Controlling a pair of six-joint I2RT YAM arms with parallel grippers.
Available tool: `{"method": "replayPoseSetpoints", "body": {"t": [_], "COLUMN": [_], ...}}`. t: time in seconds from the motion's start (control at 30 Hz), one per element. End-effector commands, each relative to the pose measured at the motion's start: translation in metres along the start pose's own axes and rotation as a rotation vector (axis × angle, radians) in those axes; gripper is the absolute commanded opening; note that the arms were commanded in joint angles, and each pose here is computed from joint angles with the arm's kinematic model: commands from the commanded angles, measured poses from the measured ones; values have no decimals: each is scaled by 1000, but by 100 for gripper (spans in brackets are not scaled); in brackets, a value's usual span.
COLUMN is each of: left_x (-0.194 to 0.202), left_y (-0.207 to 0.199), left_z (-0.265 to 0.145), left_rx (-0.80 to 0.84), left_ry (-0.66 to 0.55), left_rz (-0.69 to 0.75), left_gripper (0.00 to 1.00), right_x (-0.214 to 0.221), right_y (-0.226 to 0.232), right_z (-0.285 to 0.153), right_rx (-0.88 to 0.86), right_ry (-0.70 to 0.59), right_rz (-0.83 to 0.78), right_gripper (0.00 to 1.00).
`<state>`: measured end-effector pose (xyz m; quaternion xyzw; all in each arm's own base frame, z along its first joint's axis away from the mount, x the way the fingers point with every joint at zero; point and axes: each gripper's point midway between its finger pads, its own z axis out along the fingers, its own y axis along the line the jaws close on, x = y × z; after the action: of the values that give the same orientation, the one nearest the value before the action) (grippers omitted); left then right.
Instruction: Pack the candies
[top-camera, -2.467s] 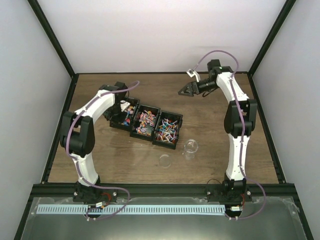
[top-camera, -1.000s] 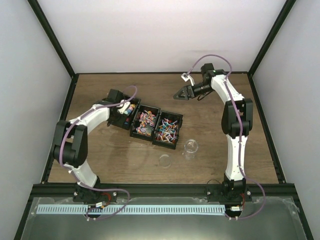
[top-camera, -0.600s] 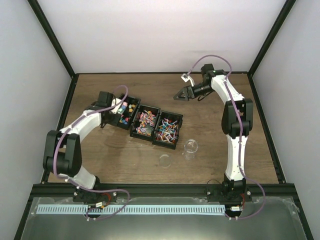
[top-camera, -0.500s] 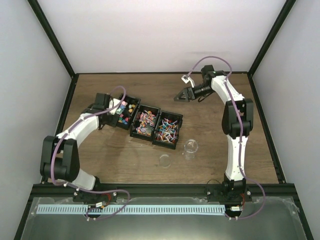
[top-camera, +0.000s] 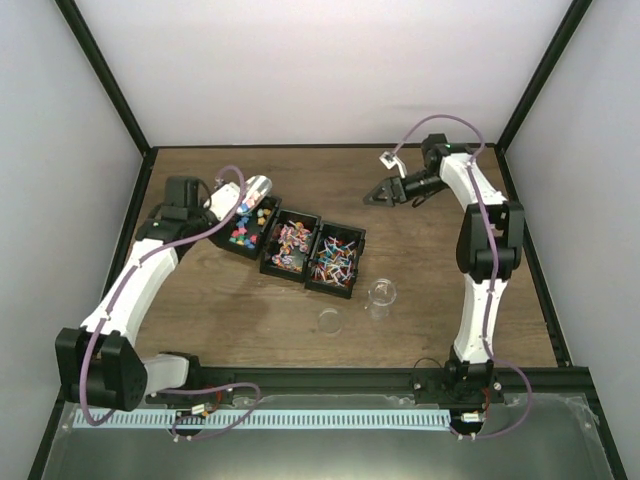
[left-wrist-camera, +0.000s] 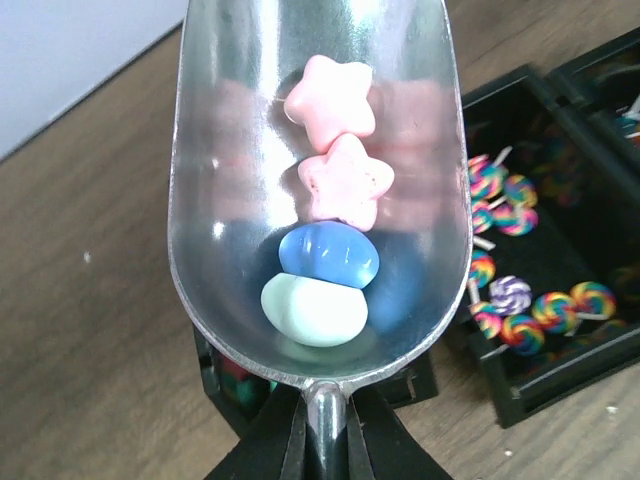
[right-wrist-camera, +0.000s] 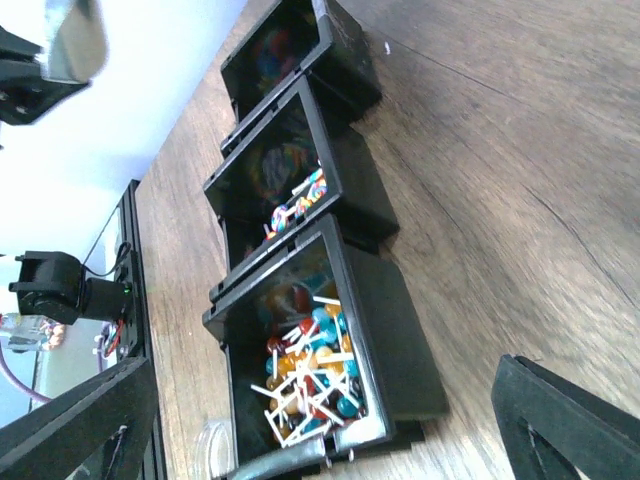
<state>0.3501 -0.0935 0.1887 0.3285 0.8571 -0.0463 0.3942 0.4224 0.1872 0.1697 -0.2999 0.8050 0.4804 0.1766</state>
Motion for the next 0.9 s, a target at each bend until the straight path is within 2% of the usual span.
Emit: {"method": "replayPoseSetpoints", "body": {"t": [0.0, 0.17, 0.4, 0.63, 0.87], "left_x": [-22, -34, -51, -78, -68], "left_y": [-32, -56, -112, -169, -212], "left_z": [-23, -35, -44, -43, -39], "left_rx": [172, 245, 393, 476, 509], "left_ry": [-7, 34, 83, 20, 98], "left_rz": [113, 186, 362, 458, 595], "left_gripper": [4, 4, 4, 4, 4], "right_x": [11, 37, 70, 89, 105], "right_y": [13, 17, 16, 14, 18], "right_z": [-28, -42, -57, -63, -60], "right_rx": [35, 74, 74, 106, 115], "right_ry": [-6, -6, 11, -6, 15], "right_rz": [-33, -73, -8, 0, 1], "right_gripper": [94, 95, 94, 94, 94]}}
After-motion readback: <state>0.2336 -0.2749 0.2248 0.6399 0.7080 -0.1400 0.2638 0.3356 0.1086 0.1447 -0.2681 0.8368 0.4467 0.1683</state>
